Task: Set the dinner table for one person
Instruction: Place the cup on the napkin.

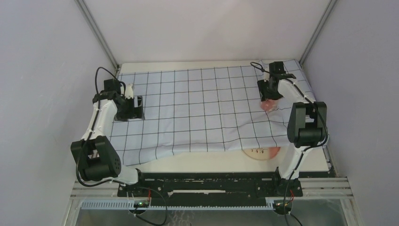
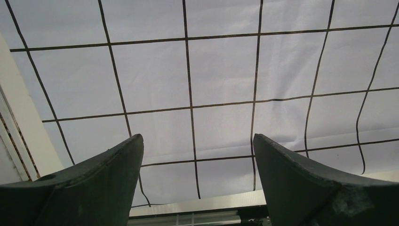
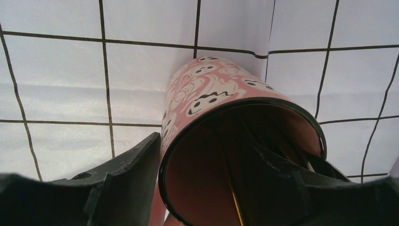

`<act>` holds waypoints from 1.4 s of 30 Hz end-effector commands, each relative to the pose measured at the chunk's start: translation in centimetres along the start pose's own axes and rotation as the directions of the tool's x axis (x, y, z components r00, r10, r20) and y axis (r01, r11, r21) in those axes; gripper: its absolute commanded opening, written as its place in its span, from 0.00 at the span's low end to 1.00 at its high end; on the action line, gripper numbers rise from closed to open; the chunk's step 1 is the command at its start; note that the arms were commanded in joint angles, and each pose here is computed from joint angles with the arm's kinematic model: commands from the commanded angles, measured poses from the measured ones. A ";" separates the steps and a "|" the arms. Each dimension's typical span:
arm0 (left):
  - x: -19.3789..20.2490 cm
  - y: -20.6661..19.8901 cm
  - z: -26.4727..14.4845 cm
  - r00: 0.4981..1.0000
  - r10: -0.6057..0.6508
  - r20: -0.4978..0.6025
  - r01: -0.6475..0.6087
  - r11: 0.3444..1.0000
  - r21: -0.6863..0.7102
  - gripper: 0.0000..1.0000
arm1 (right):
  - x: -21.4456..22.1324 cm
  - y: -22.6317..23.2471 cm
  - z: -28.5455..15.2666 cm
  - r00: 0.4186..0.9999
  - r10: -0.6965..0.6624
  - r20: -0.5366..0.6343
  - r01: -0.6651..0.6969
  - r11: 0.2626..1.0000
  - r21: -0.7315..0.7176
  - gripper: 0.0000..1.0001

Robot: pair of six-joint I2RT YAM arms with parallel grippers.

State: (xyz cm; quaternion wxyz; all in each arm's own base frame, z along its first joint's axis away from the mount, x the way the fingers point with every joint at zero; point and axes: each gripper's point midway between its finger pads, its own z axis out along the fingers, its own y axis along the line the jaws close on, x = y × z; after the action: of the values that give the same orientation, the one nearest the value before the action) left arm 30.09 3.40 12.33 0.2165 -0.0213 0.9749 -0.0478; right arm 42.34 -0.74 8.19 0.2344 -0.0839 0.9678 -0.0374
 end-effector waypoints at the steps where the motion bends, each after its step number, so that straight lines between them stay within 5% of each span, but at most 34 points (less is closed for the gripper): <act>1: 0.5 -0.7 -0.4 0.999 0.030 0.018 -0.030 0.999 0.027 0.91 | -2.4 0.8 -2.6 0.996 -0.014 0.091 0.016 1.000 -0.020 0.68; 10: 0.5 -0.5 -0.9 0.998 0.049 0.030 -0.049 0.999 0.013 0.91 | -5.0 4.0 -4.2 0.984 -0.086 0.155 0.095 0.994 -0.051 0.69; 26: -1.0 -2.0 -3.2 0.984 0.124 0.127 -0.123 0.992 -0.010 0.91 | -13.7 4.3 -14.5 0.900 -0.097 0.425 0.095 0.995 0.025 0.70; 35: -4.1 -7.7 -4.9 0.952 0.209 0.224 -0.240 0.963 0.123 0.91 | -12.8 2.4 -19.1 0.871 -0.137 0.472 0.089 0.988 0.122 0.71; 42: -9.9 -14.5 -6.1 0.871 0.365 0.328 -0.420 0.901 0.113 0.91 | -6.7 -2.1 -20.1 0.894 -0.124 0.430 -0.010 0.955 0.296 0.71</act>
State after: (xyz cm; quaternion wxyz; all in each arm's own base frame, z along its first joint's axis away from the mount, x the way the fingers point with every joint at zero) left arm 32.93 -6.45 19.41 0.3096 0.1480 0.9356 -0.0826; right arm 41.98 2.60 27.85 0.4390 -0.1240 0.8836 -0.1058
